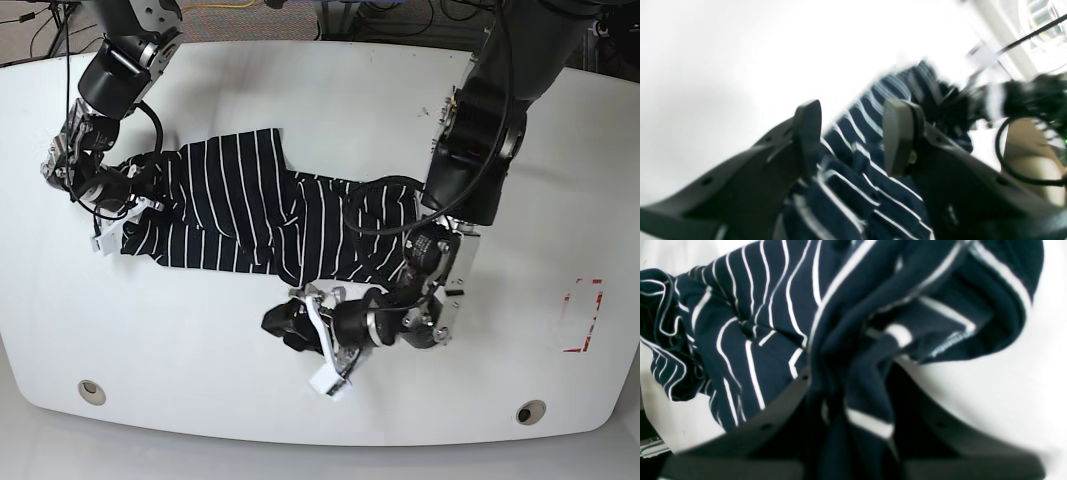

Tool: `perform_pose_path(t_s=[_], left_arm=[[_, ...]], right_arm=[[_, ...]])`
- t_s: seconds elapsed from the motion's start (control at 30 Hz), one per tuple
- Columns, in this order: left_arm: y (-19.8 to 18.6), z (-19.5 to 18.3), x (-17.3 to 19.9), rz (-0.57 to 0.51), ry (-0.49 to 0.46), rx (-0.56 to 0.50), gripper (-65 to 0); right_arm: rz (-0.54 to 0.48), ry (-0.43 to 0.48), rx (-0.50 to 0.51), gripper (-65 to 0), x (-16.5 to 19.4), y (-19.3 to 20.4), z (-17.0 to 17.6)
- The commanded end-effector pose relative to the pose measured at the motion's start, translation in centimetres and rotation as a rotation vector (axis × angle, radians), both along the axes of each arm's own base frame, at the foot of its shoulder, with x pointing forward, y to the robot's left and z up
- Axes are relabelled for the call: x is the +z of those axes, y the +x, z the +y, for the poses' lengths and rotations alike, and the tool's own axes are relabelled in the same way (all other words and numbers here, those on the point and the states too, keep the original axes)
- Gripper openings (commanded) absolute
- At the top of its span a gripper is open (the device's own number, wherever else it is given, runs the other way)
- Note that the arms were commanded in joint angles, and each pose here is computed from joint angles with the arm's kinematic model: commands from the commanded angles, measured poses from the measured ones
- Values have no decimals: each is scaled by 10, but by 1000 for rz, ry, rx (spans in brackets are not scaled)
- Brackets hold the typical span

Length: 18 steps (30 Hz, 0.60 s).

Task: Layout the t-shirt on the table in an organized manner, then fold the t-shirt properly
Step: 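Lift the shirt's end with the left gripper and drag it outward, then lay the held end back down and straighten it with the left gripper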

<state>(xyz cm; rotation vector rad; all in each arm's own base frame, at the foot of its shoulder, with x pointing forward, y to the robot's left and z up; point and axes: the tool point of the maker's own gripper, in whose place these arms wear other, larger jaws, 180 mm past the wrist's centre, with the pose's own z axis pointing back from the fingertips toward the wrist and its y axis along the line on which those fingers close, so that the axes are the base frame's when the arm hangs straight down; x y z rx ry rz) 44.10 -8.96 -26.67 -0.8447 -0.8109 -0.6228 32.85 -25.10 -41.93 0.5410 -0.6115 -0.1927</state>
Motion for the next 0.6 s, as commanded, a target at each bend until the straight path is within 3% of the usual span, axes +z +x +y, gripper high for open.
perform_pose_path(t_s=[0.0,0.17,0.3,0.57], left_arm=[[-1,10,16,-56,10,-7,-369],[-13,40,-7,-44,80,9,-387],[-26,70,-40,11,136,39,-460],[-42,91,-72,76,177,61,-474]], right_arm=[[-51,-20,-11,-595,16,13,-11],[-51,-20,-11,-595,16,13,-11],[-51,-20,-11,-595,16,13,-11],[-51,-20,-11,-595,16,13,-11]])
